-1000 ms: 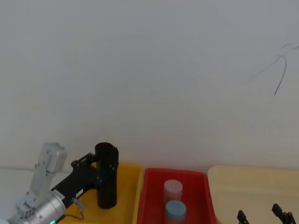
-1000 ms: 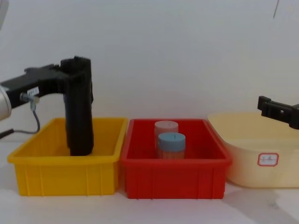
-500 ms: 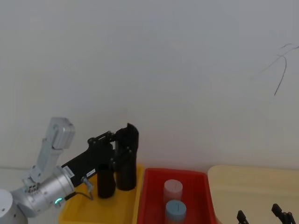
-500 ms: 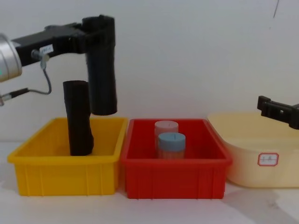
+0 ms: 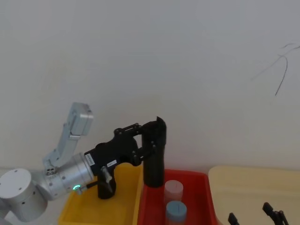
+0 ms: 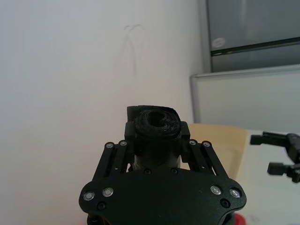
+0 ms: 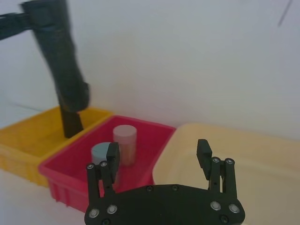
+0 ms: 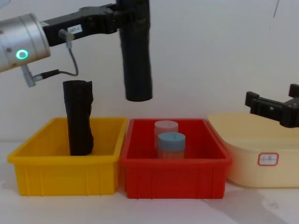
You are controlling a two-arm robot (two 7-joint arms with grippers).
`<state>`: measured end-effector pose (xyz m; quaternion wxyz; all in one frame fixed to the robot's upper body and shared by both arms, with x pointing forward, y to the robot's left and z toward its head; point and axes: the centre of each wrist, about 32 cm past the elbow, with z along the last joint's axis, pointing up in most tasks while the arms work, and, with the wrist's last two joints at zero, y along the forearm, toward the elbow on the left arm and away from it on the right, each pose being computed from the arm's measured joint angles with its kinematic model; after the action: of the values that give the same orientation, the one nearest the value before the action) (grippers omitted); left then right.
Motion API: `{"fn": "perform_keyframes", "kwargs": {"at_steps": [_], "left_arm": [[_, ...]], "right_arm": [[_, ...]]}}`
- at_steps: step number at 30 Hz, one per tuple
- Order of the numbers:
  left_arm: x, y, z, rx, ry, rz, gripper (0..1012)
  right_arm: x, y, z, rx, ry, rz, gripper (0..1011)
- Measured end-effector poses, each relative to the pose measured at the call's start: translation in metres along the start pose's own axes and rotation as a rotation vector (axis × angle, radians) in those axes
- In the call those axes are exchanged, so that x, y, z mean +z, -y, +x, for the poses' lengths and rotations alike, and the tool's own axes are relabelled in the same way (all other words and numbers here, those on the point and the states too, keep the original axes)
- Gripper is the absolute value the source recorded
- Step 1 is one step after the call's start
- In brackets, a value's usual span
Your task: Pick up the garbage bag with the one hand and transfer it to the other hand.
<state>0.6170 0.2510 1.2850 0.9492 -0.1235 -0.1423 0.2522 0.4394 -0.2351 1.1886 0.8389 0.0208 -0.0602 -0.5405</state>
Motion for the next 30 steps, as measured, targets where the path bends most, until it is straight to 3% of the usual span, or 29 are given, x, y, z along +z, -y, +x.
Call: {"fn": "perform_keyframes", "kwargs": {"at_steps": [5, 11, 21, 30], "left_arm": [[-0.0041, 0.0163, 0.0041, -0.063, -0.032, -0.013, 504], [-0.0087, 0.0299, 0.0058, -0.114, -0.062, -0.023, 504], [-0.0151, 0.0438, 0.0042, -0.164, -0.1, -0.034, 504], [-0.0196, 0.0504, 0.0016, -0.187, -0.13, -0.038, 504]], "right_arm": [[0.0, -0.002, -0.002, 0.051, 0.018, 0.01, 1001], [-0.003, -0.008, -0.005, 0.095, 0.041, 0.013, 1000], [-0.007, -0.023, -0.007, 0.109, 0.061, 0.006, 1001], [-0.009, -0.039, -0.006, 0.097, 0.079, -0.006, 1001]]}}
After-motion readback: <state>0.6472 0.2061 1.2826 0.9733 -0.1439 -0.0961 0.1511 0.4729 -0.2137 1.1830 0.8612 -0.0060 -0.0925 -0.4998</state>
